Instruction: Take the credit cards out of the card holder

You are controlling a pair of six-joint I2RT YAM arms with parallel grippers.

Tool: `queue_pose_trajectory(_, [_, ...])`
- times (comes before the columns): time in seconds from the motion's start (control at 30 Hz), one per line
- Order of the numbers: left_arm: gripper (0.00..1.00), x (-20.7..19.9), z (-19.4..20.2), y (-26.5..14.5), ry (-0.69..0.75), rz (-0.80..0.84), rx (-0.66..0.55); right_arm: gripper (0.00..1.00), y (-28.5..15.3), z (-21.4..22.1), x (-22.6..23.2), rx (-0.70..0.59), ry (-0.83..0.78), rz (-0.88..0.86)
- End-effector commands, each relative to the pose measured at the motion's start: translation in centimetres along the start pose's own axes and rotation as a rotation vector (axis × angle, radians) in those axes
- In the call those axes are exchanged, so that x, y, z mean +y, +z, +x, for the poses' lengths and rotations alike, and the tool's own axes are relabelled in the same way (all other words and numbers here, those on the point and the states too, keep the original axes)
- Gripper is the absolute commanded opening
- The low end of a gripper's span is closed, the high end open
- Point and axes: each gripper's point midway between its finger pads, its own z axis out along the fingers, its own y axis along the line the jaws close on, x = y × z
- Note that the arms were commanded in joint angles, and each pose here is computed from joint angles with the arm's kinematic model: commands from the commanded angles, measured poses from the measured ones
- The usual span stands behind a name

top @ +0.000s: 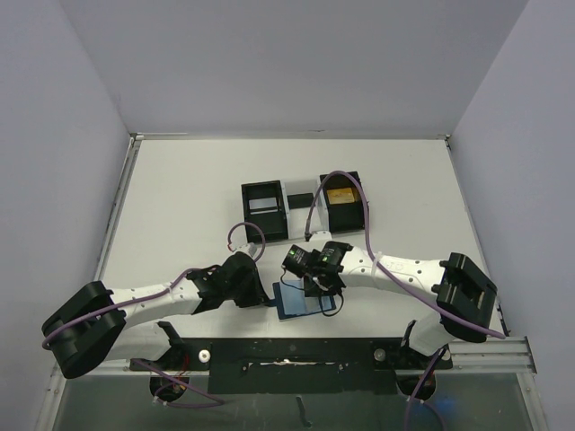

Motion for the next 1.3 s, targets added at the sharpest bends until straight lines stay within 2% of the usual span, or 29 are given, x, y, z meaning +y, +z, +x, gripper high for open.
queue_pose_trajectory(0.0, [0.00, -1.9, -1.2, -0.3, 0.024, 0.048, -0.032, 0.28, -1.0, -1.1, 0.8, -0.041, 0.004, -0.032])
queue_pose_trajectory(0.1, [0.00, -1.9, -1.2, -0.3, 0.024, 0.047, -0.034, 0.26, -0.9, -1.0, 1.7, -0.038, -0.005, -0.083])
queue_pose_trajectory(0.3, [0.00, -2.0, -1.2, -0.4, 0.024, 0.050, -0.034, 0.28, -2.2, -2.3, 4.8, -0.085, 0.019, -0.270])
queue_pose_trajectory(0.47, [0.00, -2.0, -1.2, -0.5, 0.019, 0.054, -0.037, 0.29, -2.0, -2.1, 6.1, -0.069, 0.034, -0.367])
queue_pose_trajectory(0.87, [0.00, -2.0, -1.4, -0.4, 0.028, 0.045, -0.037, 0.32, -0.7, -1.3, 4.6, -0.040, 0.066, -0.309])
queue_pose_trajectory(0.93, [0.00, -2.0, -1.4, -0.5, 0.031, 0.040, -0.037, 0.36, -1.4, -1.6, 5.5, -0.053, 0.063, -0.381])
queue_pose_trajectory(1.0, [0.00, -1.9, -1.4, -0.5, 0.033, 0.034, -0.039, 0.40, -3.4, -2.4, 7.7, -0.076, 0.058, -0.561])
queue_pose_trajectory(1.07, [0.00, -1.8, -1.5, -0.6, 0.032, 0.030, -0.042, 0.44, -4.5, -2.8, 8.5, -0.094, 0.078, -0.661])
queue_pose_trajectory(1.13, [0.00, -1.8, -1.6, -0.7, 0.034, 0.029, -0.048, 0.46, -4.4, -3.1, 8.0, -0.106, 0.104, -0.664])
queue_pose_trajectory(1.27, [0.00, -1.7, -1.6, -0.7, 0.032, 0.026, -0.049, 0.47, -2.6, -3.5, 5.8, -0.095, 0.138, -0.563])
